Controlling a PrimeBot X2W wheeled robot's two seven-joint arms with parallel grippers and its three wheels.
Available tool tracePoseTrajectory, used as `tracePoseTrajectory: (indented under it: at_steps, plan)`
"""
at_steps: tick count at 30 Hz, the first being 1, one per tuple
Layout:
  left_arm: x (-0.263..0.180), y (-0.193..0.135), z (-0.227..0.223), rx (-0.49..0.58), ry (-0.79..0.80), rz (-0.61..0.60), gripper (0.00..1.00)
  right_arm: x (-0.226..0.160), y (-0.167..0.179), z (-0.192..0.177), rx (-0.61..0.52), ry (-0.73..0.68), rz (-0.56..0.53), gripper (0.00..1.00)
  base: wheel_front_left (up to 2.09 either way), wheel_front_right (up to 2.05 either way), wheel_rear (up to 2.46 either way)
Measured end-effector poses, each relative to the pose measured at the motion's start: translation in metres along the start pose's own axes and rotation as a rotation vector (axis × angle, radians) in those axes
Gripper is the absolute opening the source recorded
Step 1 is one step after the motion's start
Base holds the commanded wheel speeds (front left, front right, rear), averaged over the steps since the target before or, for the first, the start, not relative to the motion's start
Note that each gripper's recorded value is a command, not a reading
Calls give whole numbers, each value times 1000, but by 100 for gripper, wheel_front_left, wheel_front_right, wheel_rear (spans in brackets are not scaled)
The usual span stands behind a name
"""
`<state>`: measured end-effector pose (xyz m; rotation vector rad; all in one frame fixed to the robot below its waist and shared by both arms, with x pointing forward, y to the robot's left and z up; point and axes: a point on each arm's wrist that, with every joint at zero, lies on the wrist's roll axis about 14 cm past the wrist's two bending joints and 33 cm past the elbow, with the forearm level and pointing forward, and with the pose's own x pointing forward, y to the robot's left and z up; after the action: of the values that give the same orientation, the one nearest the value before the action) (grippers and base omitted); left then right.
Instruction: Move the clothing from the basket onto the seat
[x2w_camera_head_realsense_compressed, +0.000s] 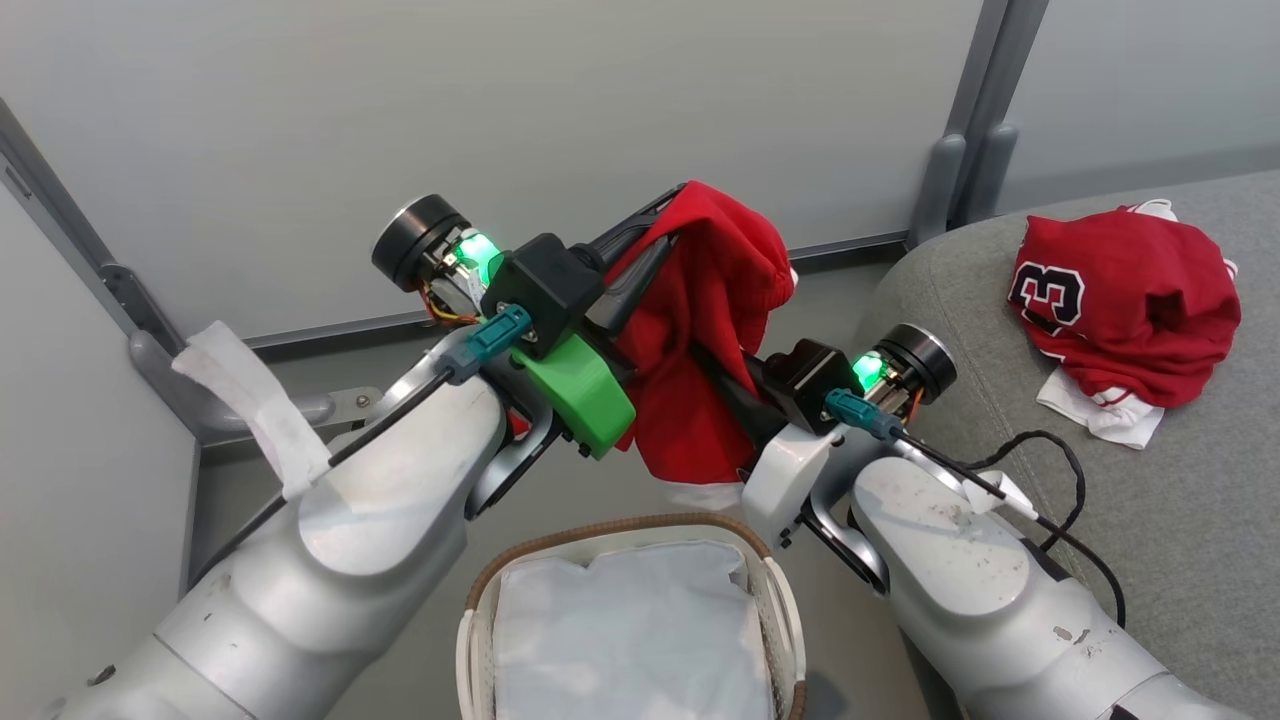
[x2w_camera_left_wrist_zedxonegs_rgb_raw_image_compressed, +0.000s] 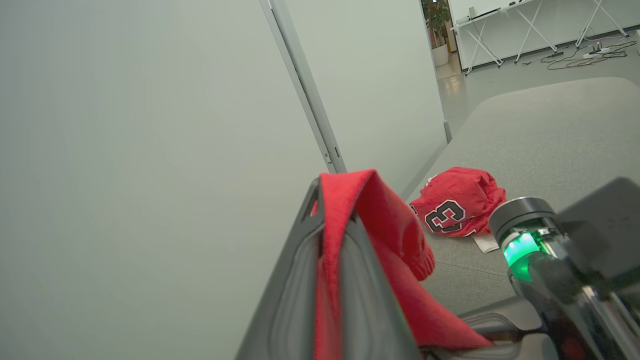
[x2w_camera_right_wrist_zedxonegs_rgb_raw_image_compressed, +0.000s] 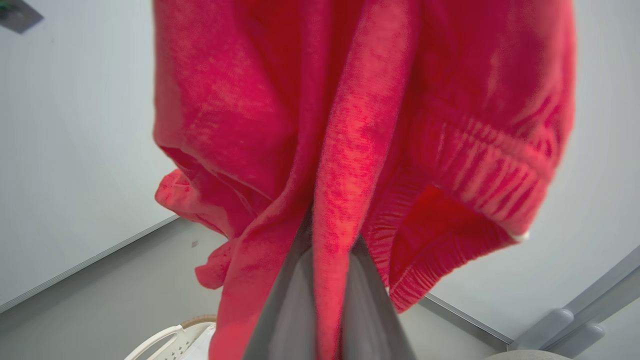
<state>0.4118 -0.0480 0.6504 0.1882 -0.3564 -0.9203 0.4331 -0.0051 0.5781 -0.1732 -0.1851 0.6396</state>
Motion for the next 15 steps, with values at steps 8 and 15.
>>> tracePoseTrajectory:
  at_steps: [8,15]
  plan:
    - [-8,5,-12,-64,12,45,0,0,-7,1,11,-4,-21,0,0,0,0]
    - [-18,6,-30,-154,31,112,100,-2,-29,6,15,-22,-86,0,0,0,0]
